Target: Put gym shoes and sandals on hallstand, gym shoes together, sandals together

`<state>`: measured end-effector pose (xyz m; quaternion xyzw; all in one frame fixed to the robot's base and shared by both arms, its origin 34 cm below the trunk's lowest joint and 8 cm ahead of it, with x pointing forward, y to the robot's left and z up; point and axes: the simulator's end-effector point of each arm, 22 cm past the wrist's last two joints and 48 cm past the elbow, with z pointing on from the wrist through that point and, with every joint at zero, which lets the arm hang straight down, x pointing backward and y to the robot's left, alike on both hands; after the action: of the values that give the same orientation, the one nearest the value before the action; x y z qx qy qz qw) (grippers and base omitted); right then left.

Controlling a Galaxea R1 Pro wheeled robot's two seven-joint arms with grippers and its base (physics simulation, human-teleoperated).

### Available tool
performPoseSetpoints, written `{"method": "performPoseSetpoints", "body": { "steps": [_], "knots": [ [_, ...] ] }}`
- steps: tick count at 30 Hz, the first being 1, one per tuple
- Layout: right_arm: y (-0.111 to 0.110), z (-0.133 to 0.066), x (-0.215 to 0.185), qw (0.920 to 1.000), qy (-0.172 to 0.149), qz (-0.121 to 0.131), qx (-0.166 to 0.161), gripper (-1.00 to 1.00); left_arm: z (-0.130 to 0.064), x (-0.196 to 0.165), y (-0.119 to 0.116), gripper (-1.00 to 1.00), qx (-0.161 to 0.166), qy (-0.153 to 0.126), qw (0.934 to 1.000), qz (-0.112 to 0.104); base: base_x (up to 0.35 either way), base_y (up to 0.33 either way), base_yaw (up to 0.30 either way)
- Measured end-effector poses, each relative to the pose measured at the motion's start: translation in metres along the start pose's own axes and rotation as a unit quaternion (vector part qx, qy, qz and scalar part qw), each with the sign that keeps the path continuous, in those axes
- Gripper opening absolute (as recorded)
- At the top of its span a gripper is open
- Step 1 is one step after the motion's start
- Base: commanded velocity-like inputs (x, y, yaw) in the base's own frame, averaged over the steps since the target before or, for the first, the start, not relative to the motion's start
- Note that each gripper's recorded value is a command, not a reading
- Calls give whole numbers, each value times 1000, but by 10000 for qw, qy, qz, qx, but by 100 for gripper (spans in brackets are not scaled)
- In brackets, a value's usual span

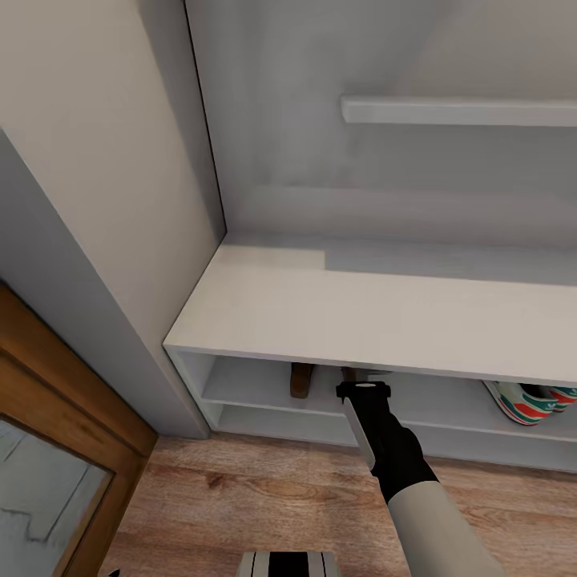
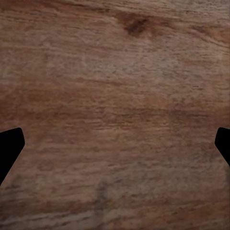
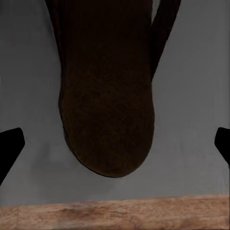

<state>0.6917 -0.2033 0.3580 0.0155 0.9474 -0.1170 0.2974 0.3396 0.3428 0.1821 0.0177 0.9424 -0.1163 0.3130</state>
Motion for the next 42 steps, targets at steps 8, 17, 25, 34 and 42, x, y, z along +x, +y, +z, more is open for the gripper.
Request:
{"method": "performPoseSetpoints", "body": {
  "steps": [8, 17, 25, 34, 42],
  "knots": [
    [0, 0, 0, 10000, 5, 2, 1, 100, 0, 0, 0, 100, -1, 0, 10000, -1, -57, 0, 0],
    [0, 1, 1, 10000, 8, 2, 1, 100, 0, 0, 0, 100, 0, 1, 10000, 0, -279, 0, 0],
    [0, 1, 1, 10000, 8, 2, 2, 100, 0, 0, 0, 100, 0, 2, 10000, 0, -329, -2, 0],
    [0, 1, 1, 10000, 9, 3, 2, 100, 0, 0, 0, 100, 0, 3, 10000, 0, -336, -95, 0],
    [0, 2, 4, 10000, 42, -15, 7, 100, 0, 0, 1, 100, -20, 5, 10000, -6, -312, -147, 0]
  ]
}}
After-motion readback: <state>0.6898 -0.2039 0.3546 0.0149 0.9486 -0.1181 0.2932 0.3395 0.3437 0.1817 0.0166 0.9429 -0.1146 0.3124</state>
